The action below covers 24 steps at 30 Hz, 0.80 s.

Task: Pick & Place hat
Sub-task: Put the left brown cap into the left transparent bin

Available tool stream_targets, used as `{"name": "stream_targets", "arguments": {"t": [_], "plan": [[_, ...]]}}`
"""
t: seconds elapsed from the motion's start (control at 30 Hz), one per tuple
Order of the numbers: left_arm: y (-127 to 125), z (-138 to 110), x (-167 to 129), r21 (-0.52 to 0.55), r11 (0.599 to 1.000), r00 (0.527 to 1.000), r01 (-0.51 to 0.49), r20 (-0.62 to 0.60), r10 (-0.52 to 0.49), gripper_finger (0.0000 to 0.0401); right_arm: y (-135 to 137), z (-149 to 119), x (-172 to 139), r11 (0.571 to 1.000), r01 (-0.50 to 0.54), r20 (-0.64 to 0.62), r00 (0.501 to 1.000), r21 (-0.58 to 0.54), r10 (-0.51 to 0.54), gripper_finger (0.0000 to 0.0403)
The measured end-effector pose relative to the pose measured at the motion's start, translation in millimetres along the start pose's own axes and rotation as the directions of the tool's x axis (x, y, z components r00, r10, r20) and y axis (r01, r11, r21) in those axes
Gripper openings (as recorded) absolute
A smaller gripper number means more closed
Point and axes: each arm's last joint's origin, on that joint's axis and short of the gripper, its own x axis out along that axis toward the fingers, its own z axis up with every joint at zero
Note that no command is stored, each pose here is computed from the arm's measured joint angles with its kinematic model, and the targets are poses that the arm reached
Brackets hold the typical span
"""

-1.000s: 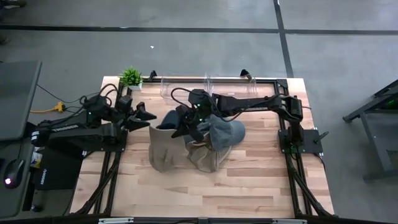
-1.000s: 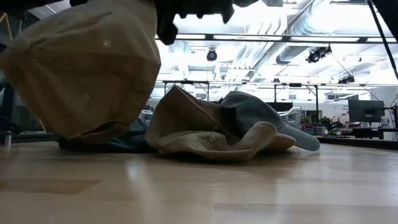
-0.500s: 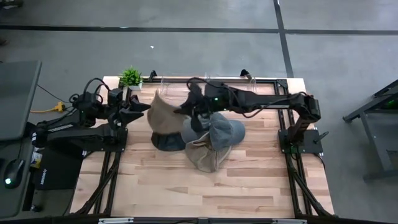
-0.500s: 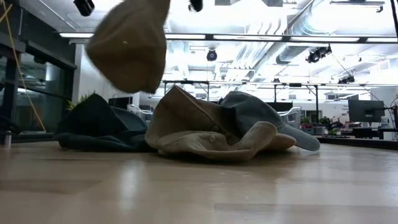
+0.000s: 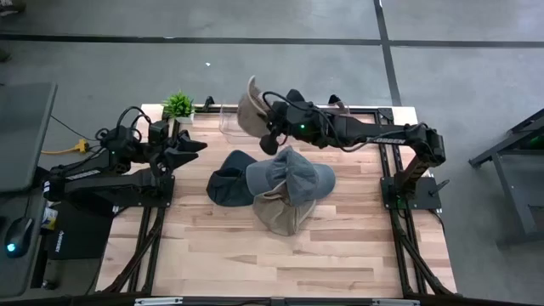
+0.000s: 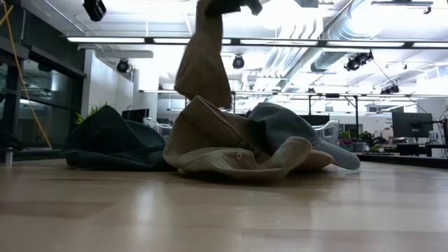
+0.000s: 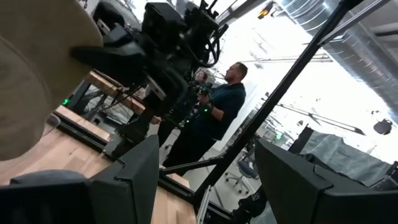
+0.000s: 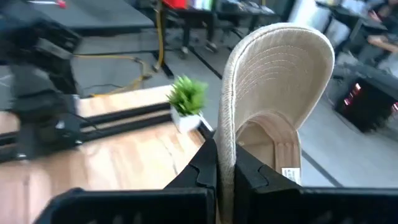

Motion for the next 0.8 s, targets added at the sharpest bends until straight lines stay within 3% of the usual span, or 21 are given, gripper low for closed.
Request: {"name": "stream_targets", "arguments": {"t": [0.27,0.47,0.63,0.7,0.8], "plan": [[3.3,-3.7,-0.2,-0.014,0.999,0.999,-0.037,-0.037,0.036,0.0224,-27.9,12.3,11.3,0.998,0.057,-0.001,0.998,0.031,-0.057,0.0005],[13.0,-9.8,-1.6,-0.03,0.978,0.978,-0.206,-0.042,0.205,0.0224,-32.0,22.5,29.7,0.996,0.09,-0.086,0.992,-0.008,-0.091,0.0005],[31.0,-19.7,-3.0,-0.057,0.863,0.865,-0.503,-0.035,0.501,0.0224,-27.9,24.5,46.6,0.996,0.081,-0.158,0.984,-0.04,-0.086,0.0005],[36.0,-21.5,-0.2,-0.028,0.826,0.827,-0.563,-0.025,0.562,0.0224,-25.6,24.0,50.4,0.996,0.064,-0.174,0.982,-0.057,-0.073,0.0005],[40.2,-20.8,7.5,0.102,0.798,0.803,-0.593,0.01,0.596,0.0224,-23.2,21.2,53.1,0.998,0.012,-0.191,0.981,-0.06,-0.023,0.0005]]}}
